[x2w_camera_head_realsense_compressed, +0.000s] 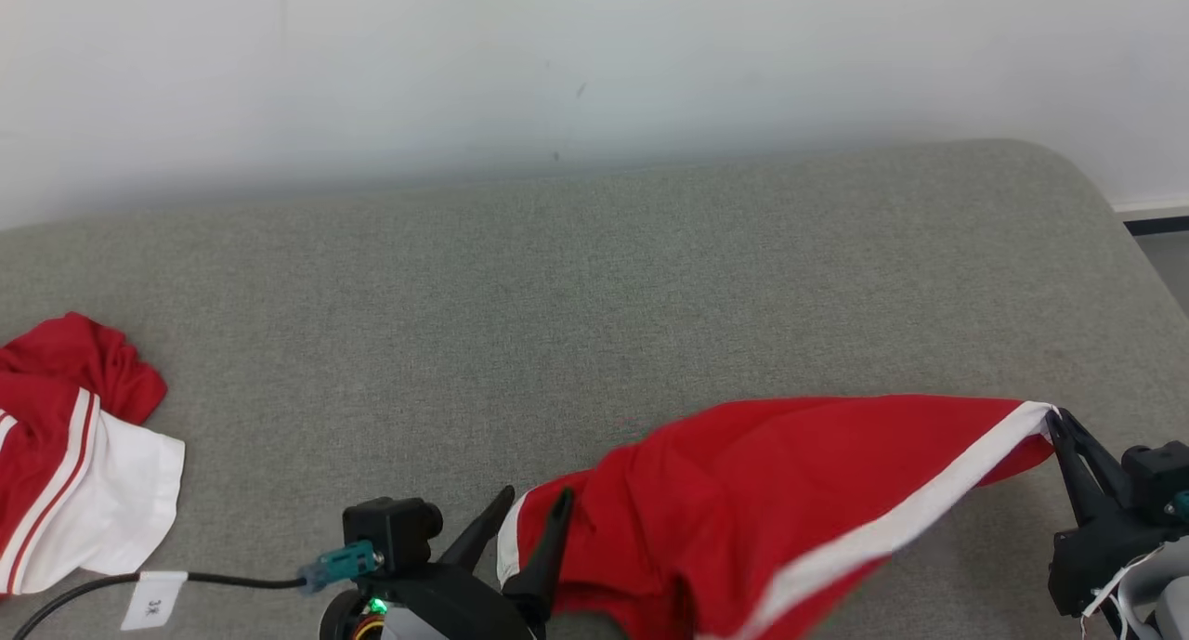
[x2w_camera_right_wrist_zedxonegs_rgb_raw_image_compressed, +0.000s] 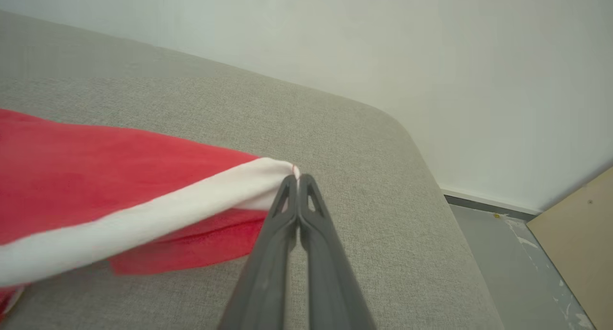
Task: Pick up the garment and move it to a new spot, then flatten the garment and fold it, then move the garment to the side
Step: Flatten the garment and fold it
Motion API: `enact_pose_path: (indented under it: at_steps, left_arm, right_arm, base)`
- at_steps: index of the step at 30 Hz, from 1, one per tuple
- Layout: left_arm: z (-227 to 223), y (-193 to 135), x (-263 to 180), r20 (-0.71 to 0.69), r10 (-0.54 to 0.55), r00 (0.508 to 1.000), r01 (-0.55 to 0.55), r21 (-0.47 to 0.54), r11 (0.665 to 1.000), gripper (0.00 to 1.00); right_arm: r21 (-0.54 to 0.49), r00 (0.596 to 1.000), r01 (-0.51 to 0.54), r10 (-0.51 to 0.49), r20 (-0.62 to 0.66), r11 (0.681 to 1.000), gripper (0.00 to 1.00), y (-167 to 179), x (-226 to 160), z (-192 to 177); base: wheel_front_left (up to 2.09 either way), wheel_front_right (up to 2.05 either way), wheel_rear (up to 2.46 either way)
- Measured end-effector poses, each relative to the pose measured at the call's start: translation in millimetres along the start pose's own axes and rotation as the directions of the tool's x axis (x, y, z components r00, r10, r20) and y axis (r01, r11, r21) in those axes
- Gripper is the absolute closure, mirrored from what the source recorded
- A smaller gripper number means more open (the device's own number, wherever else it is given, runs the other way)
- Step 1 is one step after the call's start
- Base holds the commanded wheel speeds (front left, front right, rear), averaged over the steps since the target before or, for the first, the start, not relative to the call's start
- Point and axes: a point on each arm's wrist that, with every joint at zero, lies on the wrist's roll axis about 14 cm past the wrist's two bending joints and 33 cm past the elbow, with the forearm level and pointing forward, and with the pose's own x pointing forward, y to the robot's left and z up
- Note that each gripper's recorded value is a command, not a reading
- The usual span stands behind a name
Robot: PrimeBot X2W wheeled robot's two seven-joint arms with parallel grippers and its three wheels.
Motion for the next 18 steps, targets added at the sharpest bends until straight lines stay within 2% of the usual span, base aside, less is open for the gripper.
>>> enact_pose_path:
  at_steps: [7, 8, 11, 15, 18]
  left_arm:
    - [-21.8, -20.1, 2.2, -0.114, -0.090, 0.989, 0.087, -0.031, 0.996, 0.00]
    - [-21.6, -36.6, 0.7, -0.111, -0.168, 0.979, 0.163, -0.056, 0.985, 0.00]
    - [-34.4, -59.8, -9.5, -0.167, -0.280, 0.946, 0.275, -0.049, 0.960, 0.00]
    - [-72.2, -60.7, -27.5, -0.332, -0.300, 0.894, 0.343, 0.078, 0.936, 0.00]
    - [-93.1, -66.7, -32.5, -0.397, -0.313, 0.863, 0.379, 0.098, 0.920, 0.00]
  right_arm:
    - [0.017, 1.000, -0.007, 0.007, -0.004, 1.000, 1.00, 12.3, 6.7, -2.8]
    - [0.021, 1.000, -0.007, 0.007, -0.003, 1.000, 1.00, 14.2, 8.8, -2.6]
    - [0.024, 1.000, -0.002, 0.002, -0.005, 1.000, 1.00, 13.1, 11.0, -3.0]
    - [0.027, 1.000, 0.004, -0.003, -0.010, 1.000, 1.00, 11.2, 15.0, -4.5]
    - [0.028, 1.000, 0.005, -0.005, -0.007, 1.000, 1.00, 10.7, 21.1, -3.3]
  base:
    - [0.00, 0.00, 0.00]
    - [0.00, 0.00, 0.00]
    - [0.00, 0.00, 0.00]
    - [0.00, 0.00, 0.00]
    - [0.00, 0.00, 0.00]
